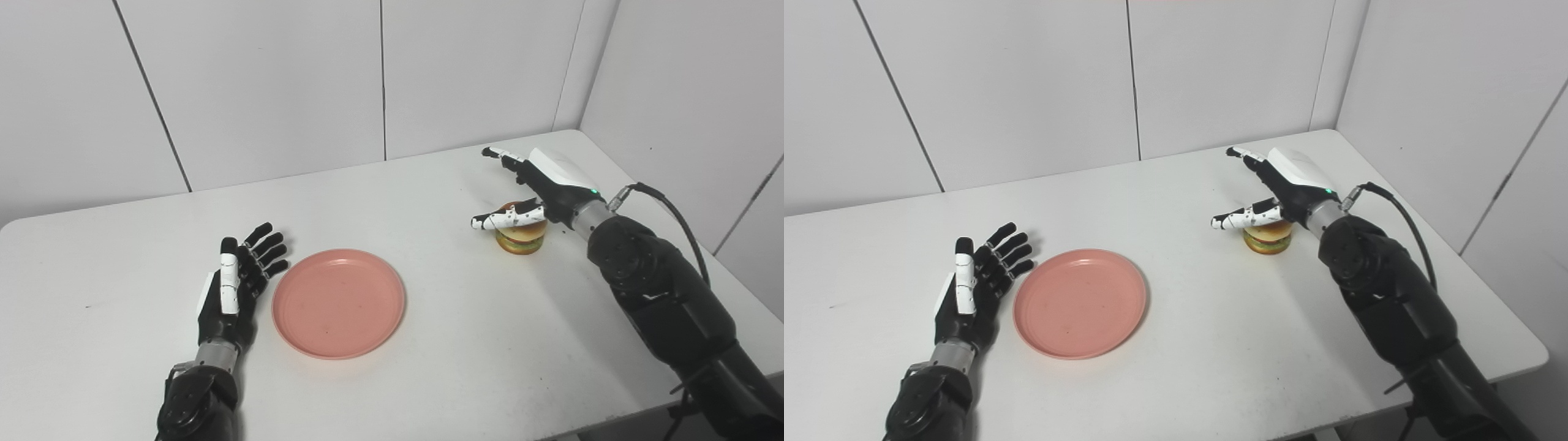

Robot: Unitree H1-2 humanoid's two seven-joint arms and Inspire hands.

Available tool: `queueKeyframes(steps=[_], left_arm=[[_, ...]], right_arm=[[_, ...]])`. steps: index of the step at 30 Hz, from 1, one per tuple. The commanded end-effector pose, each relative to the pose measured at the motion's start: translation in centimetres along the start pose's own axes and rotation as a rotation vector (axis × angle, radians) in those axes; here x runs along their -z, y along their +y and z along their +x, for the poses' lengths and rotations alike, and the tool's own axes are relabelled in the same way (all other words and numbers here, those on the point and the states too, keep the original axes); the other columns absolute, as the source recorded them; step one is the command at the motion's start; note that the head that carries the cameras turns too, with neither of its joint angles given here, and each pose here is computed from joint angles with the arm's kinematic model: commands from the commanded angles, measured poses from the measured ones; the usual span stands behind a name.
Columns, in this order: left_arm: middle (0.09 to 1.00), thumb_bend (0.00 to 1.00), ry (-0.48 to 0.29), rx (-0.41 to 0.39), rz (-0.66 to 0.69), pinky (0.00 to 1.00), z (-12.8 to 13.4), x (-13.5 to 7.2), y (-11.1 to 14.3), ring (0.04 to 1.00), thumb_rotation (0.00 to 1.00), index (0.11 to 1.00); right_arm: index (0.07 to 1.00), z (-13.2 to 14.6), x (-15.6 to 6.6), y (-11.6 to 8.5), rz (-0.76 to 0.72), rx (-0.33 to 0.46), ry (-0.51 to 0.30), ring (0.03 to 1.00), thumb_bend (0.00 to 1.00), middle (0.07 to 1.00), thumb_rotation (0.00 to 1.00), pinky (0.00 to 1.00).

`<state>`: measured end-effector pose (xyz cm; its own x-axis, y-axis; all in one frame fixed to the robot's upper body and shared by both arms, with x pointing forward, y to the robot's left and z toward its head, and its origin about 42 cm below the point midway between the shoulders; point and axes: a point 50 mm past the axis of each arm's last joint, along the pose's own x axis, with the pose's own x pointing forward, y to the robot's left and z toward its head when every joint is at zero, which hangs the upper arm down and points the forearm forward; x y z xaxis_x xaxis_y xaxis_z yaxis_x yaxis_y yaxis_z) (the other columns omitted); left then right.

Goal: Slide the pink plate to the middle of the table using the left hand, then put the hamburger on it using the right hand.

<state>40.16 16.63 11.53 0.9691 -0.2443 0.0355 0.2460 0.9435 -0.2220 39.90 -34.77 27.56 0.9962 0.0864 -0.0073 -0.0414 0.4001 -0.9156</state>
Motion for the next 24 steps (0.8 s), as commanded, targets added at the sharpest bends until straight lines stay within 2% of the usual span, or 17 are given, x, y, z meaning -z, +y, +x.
queueKeyframes(steps=[1, 12, 21, 24], left_arm=[[0.809, 0.82, -0.002, 0.006, -0.004, 0.77, 0.6, -0.4, 0.1, 0.818, 1.00, 0.792], [0.801, 0.82, -0.002, 0.008, -0.015, 0.76, 0.5, -0.4, 0.1, 0.814, 1.00, 0.781], [0.807, 0.84, -0.009, 0.013, -0.012, 0.76, 0.4, -0.3, 0.0, 0.816, 1.00, 0.786], [0.813, 0.83, -0.010, 0.019, -0.007, 0.77, 0.3, -0.3, -0.1, 0.820, 1.00, 0.791]], right_arm=[[0.904, 0.6, -0.5, -3.1, -0.053, 0.074, -0.020, 0.876, 0.80, 0.925, 0.50, 0.75], [0.903, 1.3, 0.8, -4.5, -0.145, 0.053, 0.031, 0.881, 0.82, 0.924, 0.51, 0.77], [0.895, 1.3, 1.9, -3.3, -0.169, 0.004, 0.048, 0.856, 0.85, 0.906, 0.50, 0.73], [0.897, 1.4, 2.1, -2.6, -0.166, -0.016, 0.063, 0.828, 0.86, 0.905, 0.49, 0.69]])
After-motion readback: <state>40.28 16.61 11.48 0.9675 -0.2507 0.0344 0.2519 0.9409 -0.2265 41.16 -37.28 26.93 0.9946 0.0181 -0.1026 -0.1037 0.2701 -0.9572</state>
